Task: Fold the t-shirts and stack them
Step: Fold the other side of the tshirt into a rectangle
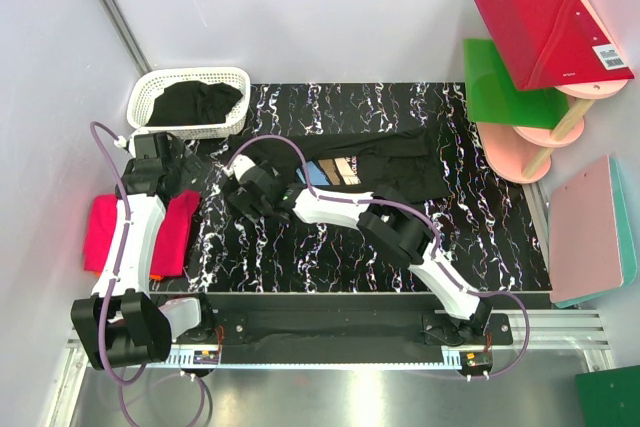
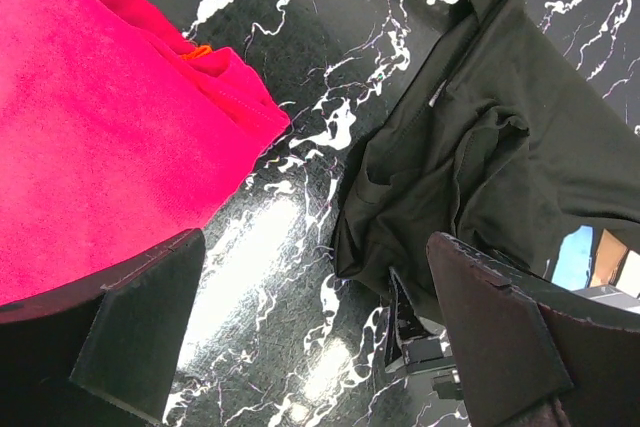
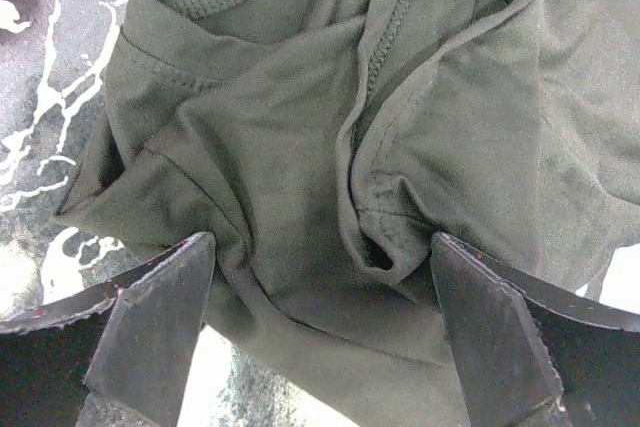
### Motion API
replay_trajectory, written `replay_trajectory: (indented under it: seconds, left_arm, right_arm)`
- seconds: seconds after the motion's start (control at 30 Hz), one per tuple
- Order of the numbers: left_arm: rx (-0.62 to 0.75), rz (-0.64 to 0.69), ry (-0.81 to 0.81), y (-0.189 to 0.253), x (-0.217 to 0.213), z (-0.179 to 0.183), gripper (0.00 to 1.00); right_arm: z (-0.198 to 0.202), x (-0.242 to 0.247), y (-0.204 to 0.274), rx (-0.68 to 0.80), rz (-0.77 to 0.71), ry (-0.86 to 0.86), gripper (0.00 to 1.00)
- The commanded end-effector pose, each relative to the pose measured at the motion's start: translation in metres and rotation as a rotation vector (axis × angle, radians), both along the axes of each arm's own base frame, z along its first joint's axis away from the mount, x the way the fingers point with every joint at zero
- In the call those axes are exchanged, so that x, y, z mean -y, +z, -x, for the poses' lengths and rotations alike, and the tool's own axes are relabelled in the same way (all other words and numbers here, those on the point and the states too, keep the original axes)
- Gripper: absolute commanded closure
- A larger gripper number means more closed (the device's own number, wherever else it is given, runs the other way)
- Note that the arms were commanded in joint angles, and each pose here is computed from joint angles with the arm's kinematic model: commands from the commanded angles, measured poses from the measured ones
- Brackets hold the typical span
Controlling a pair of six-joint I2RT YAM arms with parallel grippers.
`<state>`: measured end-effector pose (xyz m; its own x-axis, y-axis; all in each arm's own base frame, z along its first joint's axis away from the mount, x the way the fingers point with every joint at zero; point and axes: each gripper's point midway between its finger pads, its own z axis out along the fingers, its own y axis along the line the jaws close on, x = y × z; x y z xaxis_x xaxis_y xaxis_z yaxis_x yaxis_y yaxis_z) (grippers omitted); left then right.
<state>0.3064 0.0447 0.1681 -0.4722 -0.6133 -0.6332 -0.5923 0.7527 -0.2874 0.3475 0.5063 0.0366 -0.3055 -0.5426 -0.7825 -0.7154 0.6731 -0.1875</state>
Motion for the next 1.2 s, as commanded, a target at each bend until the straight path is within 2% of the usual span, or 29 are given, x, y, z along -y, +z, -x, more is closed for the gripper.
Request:
replay_trajectory:
  seconds: [0.0, 0.27, 0.57, 0.93, 1.17]
  left_arm:
    - [0.057, 0.011, -0.026, 0.008, 0.003, -0.009, 0.01]
    - [0.044, 0.030, -0.047, 0.000, 0.007, -0.012, 0.01]
    - [0.044, 0.036, -0.057, -0.002, 0.009, -0.014, 0.01]
    - [0.043, 0.033, -0.058, -0.003, 0.009, -0.015, 0.01]
    - [0.047, 0.034, -0.062, -0.002, 0.009, -0.016, 0.01]
  right_arm:
    - [-0.005, -0.003, 0.051, 0.066, -0.086, -0.014, 0.03]
    - [-0.007, -0.002, 0.067, 0.087, -0.122, -0.019, 0.04]
    - [-0.005, 0.008, 0.113, 0.152, -0.215, -0.036, 0.03]
    - [-0.015, -0.005, 0.075, 0.129, -0.155, -0.040, 0.06]
    - [-0.018, -0.008, 0.061, 0.133, -0.136, -0.056, 0.13]
